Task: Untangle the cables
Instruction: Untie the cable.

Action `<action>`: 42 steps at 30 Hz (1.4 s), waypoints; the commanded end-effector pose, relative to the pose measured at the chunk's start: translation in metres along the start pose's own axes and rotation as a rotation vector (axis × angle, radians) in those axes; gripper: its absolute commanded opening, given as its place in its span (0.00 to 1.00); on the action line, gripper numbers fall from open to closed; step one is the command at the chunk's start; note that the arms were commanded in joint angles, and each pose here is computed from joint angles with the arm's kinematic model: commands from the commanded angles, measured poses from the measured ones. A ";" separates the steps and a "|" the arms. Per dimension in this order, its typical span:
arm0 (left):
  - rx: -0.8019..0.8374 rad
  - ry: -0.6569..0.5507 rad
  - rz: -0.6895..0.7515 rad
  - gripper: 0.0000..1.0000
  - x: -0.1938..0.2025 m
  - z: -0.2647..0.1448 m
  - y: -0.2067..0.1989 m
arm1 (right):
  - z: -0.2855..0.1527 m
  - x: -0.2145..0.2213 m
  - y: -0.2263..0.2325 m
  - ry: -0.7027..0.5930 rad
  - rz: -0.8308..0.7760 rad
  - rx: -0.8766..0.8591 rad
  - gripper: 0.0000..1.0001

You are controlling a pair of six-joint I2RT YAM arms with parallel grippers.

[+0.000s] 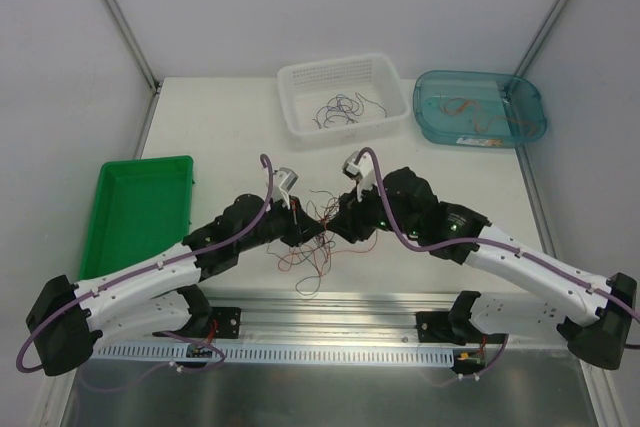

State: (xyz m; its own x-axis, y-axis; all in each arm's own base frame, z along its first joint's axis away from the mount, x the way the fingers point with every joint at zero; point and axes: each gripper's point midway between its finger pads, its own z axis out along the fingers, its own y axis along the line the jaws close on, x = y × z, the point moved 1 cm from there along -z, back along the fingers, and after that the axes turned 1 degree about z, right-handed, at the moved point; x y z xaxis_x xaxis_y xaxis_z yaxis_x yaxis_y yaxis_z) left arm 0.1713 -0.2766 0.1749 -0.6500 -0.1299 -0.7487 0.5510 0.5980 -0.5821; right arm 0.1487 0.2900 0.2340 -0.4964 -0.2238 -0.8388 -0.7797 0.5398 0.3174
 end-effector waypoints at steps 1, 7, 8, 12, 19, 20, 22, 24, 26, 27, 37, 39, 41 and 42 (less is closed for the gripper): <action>0.066 -0.009 -0.010 0.00 -0.015 -0.002 -0.020 | 0.006 -0.013 0.013 0.020 -0.076 -0.056 0.41; 0.113 0.007 0.006 0.00 -0.015 -0.006 -0.030 | 0.015 -0.003 -0.004 0.053 -0.101 0.018 0.41; 0.118 0.010 0.007 0.00 -0.014 -0.006 -0.031 | 0.016 -0.004 -0.004 0.052 -0.104 0.022 0.41; 0.144 0.026 0.021 0.00 -0.012 -0.008 -0.035 | 0.019 -0.003 -0.007 0.057 -0.106 0.036 0.40; 0.157 0.018 0.037 0.00 -0.014 -0.011 -0.038 | 0.027 0.004 -0.007 0.084 -0.096 0.022 0.35; 0.158 0.015 0.040 0.00 -0.015 -0.011 -0.039 | 0.029 0.005 -0.007 0.087 -0.092 0.020 0.33; 0.163 0.016 0.046 0.00 -0.015 -0.011 -0.040 | 0.031 0.009 -0.007 0.092 -0.083 0.016 0.31; 0.167 0.016 0.054 0.00 -0.015 -0.011 -0.041 | 0.032 0.011 -0.005 0.094 -0.080 0.006 0.27; 0.169 0.018 0.057 0.00 -0.015 -0.011 -0.041 | 0.033 0.012 -0.005 0.098 -0.076 0.004 0.23; 0.173 0.020 0.061 0.00 -0.014 -0.011 -0.042 | 0.033 0.013 -0.004 0.101 -0.076 0.000 0.22; 0.187 0.012 0.083 0.00 -0.016 -0.014 -0.045 | 0.042 0.019 -0.002 0.127 -0.066 -0.028 0.19; 0.187 0.010 0.087 0.00 -0.016 -0.014 -0.045 | 0.043 0.021 0.000 0.136 -0.064 -0.037 0.17; 0.186 0.009 0.089 0.00 -0.016 -0.014 -0.045 | 0.043 0.021 -0.001 0.135 -0.066 -0.034 0.07; 0.183 0.009 0.089 0.00 -0.016 -0.014 -0.044 | 0.042 0.020 -0.004 0.128 -0.066 -0.015 0.02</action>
State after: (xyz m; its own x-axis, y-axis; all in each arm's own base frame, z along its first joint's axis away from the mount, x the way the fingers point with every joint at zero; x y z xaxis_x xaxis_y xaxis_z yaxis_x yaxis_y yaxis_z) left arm 0.1483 -0.2783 0.1716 -0.6810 -0.0164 -0.7321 0.6098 0.5410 -0.5792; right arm 0.1609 0.3098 0.1905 -0.4954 -0.3824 -0.7799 -0.8059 0.5373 0.2485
